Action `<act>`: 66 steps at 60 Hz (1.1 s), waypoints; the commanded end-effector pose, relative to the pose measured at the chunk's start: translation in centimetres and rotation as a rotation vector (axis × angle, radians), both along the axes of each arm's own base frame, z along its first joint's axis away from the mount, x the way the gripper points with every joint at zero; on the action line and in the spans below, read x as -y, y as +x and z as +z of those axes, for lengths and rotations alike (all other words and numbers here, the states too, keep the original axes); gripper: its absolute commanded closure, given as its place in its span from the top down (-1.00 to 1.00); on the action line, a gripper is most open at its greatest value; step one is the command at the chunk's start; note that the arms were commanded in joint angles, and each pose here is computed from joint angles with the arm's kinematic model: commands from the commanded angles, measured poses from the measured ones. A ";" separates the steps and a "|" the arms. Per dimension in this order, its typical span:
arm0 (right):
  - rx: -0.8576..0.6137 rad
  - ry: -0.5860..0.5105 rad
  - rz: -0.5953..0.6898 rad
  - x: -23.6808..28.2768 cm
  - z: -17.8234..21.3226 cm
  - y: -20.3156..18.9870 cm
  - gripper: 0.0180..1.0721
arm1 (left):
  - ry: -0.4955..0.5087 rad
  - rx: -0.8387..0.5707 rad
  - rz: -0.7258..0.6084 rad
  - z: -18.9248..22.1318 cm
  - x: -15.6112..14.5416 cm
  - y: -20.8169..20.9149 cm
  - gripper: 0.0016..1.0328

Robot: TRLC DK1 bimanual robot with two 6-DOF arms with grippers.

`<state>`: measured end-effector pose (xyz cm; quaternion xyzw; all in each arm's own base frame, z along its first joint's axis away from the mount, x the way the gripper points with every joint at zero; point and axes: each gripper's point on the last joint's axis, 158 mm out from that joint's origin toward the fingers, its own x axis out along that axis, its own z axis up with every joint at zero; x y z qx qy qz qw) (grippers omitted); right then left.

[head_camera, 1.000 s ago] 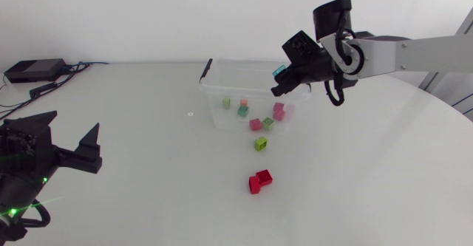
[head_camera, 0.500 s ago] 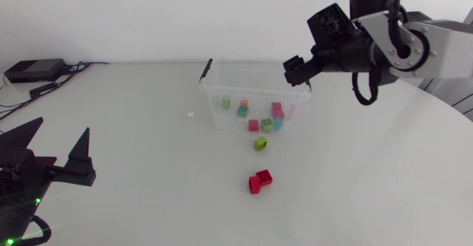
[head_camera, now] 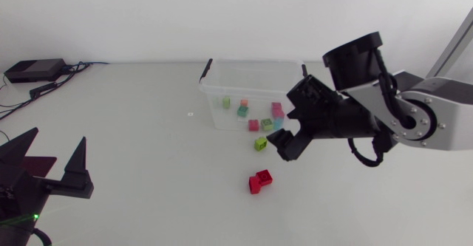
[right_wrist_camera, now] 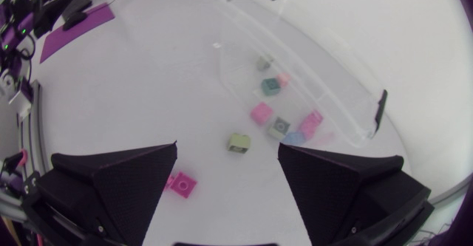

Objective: Pick up the duplo bricks and place them in the container

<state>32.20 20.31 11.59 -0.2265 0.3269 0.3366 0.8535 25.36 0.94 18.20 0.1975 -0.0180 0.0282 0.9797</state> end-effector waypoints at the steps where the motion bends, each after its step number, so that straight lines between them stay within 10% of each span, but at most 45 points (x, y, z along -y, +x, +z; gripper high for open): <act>1: -0.034 -0.071 0.106 -0.7 -2.2 -2.5 0.90 | -0.026 -0.011 -0.002 -0.9 0.0 0.0 0.90; 22: -0.215 -0.349 0.397 -0.3 -9.5 -6.5 0.90 | -0.120 -0.018 0.001 -1.2 -0.1 0.0 0.90; 66: -0.265 -0.686 0.712 0.1 -14.8 -2.3 0.90 | -0.205 -0.051 0.019 -2.2 -0.6 0.0 0.90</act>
